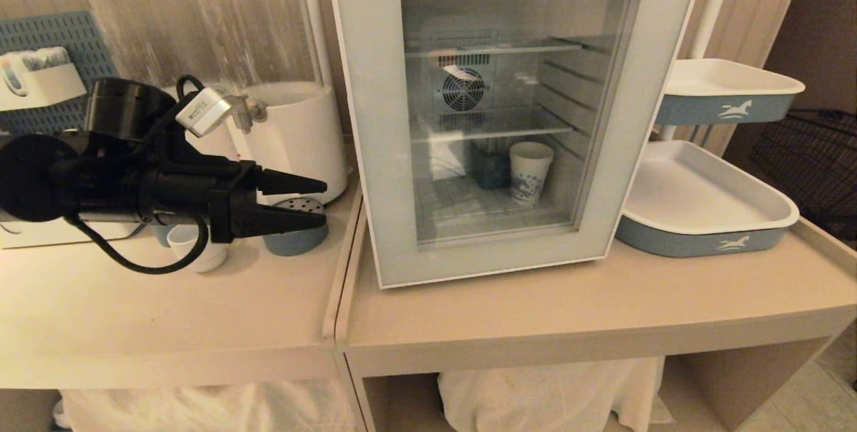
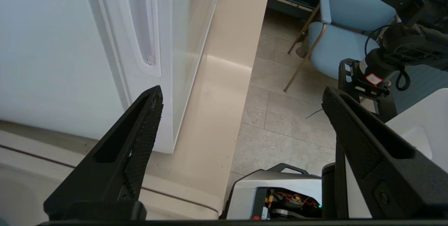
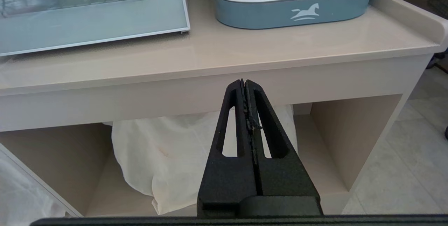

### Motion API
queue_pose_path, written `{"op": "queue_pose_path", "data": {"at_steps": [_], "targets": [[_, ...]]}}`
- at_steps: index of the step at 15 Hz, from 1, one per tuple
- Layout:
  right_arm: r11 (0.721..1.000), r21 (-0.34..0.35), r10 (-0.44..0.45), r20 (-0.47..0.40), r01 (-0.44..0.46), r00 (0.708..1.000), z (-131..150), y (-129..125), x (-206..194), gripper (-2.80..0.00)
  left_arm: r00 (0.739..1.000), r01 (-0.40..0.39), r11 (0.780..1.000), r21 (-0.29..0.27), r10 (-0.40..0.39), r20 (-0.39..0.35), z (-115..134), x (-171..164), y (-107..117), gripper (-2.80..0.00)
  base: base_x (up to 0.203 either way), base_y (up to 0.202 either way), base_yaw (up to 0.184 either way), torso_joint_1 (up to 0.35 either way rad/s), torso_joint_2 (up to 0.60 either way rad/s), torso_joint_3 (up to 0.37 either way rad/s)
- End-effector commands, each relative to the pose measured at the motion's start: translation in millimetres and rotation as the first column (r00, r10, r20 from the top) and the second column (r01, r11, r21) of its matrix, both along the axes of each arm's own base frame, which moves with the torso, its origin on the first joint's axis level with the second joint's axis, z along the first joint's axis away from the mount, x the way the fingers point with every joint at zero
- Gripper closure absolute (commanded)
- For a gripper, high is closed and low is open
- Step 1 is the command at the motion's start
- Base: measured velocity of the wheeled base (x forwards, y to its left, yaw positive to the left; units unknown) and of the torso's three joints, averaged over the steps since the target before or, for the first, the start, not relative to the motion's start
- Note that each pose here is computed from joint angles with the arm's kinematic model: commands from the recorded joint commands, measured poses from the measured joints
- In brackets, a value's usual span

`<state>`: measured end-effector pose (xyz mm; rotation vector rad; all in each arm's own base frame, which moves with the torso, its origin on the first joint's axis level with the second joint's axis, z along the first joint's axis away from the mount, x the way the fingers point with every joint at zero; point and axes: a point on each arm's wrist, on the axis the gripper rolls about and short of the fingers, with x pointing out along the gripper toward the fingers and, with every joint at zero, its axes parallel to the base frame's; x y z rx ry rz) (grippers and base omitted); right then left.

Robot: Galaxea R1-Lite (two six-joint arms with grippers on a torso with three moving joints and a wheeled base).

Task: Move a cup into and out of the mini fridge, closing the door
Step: Open the freezer door

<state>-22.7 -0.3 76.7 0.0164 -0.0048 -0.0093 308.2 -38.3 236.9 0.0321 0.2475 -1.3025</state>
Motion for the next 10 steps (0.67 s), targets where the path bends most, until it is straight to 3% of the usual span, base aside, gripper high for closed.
{"op": "queue_pose_path", "data": {"at_steps": [1,4,10], "targets": [[1.000,0.000,0.000,-0.002,0.000,1.000,0.0,0.0,0.1,0.00,1.000,0.020,1.000,-0.004,-0.020,0.004,0.7,0.8,-4.2,-2.80,0.000,0.000,0.000,0.000,0.00,0.000],[1.000,0.000,0.000,-0.002,0.000,1.000,0.0,0.0,0.1,0.00,0.998,0.057,0.998,-0.002,-0.057,0.010,2.2,0.7,-17.0,-2.80,0.000,0.000,0.000,0.000,0.00,0.000],[1.000,0.000,0.000,-0.002,0.000,1.000,0.0,0.0,0.1,0.00,0.998,0.062,0.998,0.005,-0.062,-0.003,-5.2,8.9,-20.9,-2.80,0.000,0.000,0.000,0.000,0.00,0.000]]}}
